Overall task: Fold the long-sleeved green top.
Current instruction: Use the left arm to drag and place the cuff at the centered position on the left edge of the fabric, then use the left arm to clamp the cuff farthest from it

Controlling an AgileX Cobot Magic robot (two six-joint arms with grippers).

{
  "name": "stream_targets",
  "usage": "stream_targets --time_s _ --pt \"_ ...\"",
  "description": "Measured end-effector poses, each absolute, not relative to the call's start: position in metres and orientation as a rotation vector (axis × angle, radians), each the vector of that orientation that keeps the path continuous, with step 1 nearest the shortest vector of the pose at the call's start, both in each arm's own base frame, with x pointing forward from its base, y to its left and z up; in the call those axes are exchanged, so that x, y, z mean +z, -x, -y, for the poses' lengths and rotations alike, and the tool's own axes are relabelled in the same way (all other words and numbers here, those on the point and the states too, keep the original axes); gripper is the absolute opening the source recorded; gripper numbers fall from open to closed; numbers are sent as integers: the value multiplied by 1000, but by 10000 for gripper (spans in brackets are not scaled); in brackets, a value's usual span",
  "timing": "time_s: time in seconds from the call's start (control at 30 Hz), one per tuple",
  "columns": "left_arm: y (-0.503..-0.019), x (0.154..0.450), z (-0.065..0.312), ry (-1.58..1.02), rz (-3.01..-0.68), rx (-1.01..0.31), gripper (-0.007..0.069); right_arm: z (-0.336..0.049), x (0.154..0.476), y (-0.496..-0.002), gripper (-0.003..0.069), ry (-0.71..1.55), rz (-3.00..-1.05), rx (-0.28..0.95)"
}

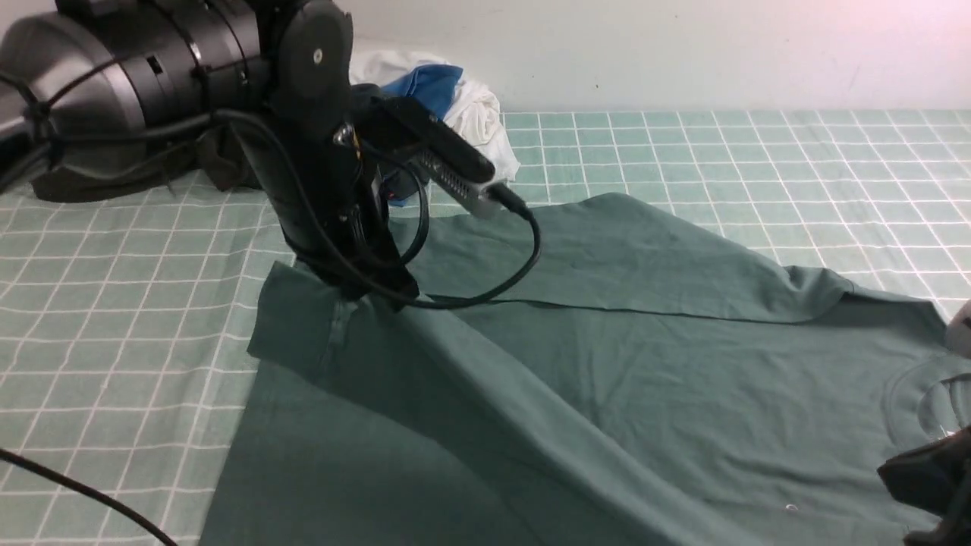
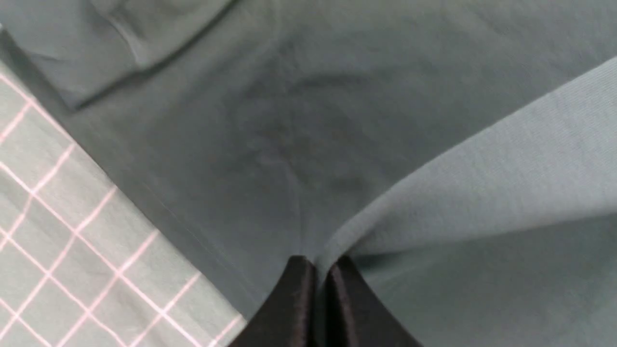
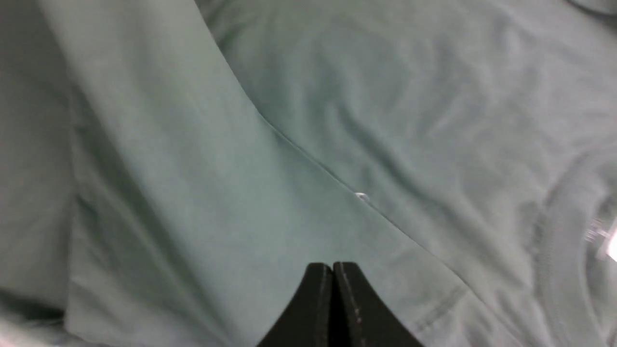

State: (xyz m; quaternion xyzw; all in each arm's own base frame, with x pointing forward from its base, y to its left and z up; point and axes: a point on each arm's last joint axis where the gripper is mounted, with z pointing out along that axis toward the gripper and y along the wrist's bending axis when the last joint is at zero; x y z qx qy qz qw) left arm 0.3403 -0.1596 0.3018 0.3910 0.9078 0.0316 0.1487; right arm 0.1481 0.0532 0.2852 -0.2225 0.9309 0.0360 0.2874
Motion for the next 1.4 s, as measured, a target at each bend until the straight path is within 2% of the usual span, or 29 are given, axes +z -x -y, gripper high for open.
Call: stream_targets --time_s 0.17,0.2,0.27,0.3,0.37,0.43,0.5,0.53,0.57,0.6,0.67,0.73,0.9,0.93,1.17,1.3,1.4 --pt "-364 274 158 -1151 -2688 118 10 -47 286 -150 -14 513 -2496 15" --pt "-372 259 159 -1165 -2718 126 13 -45 286 -151 -14 496 -2497 -4" --pt "-383 236 159 -1178 -2755 136 40 -44 286 -151 -14 479 -2497 -16" --pt "-384 234 159 -1178 -2759 136 40 -44 286 -151 -14 477 -2498 -16" --pt "-396 217 160 -1161 -2768 135 102 -44 286 -152 -14 471 -2497 -15" --pt "-403 215 161 -1132 -2761 136 151 -44 286 -152 -14 469 -2497 -14" --pt "-415 222 159 -1011 -2739 153 258 -44 286 -152 -14 469 -2493 -15" --pt "-417 223 159 -996 -2734 153 265 -44 286 -152 -14 469 -2492 -14" --pt "-427 234 153 -846 -2719 155 328 -44 286 -153 -14 470 -2489 -16" --pt "-427 235 153 -844 -2713 154 342 -45 286 -153 -14 470 -2487 -16" --pt "-443 247 139 -664 -2697 139 410 -46 284 -157 -14 474 -2491 -17" --pt "-455 247 126 -568 -2685 114 434 -47 280 -161 -14 478 -2501 -18" --pt "-478 222 103 -437 -2690 38 441 -51 271 -172 -14 492 -2532 -24" --pt "-487 207 96 -403 -2687 20 441 -53 268 -176 -14 497 -2545 -27" --pt "-506 161 89 -361 -2654 3 441 -56 254 -185 -14 515 -2609 -40" --pt "-509 158 90 -351 -2635 -11 428 -57 252 -187 -14 518 -2621 -42" --pt "-509 156 91 -342 -2637 -32 356 -57 251 -188 -14 519 -2621 -42"
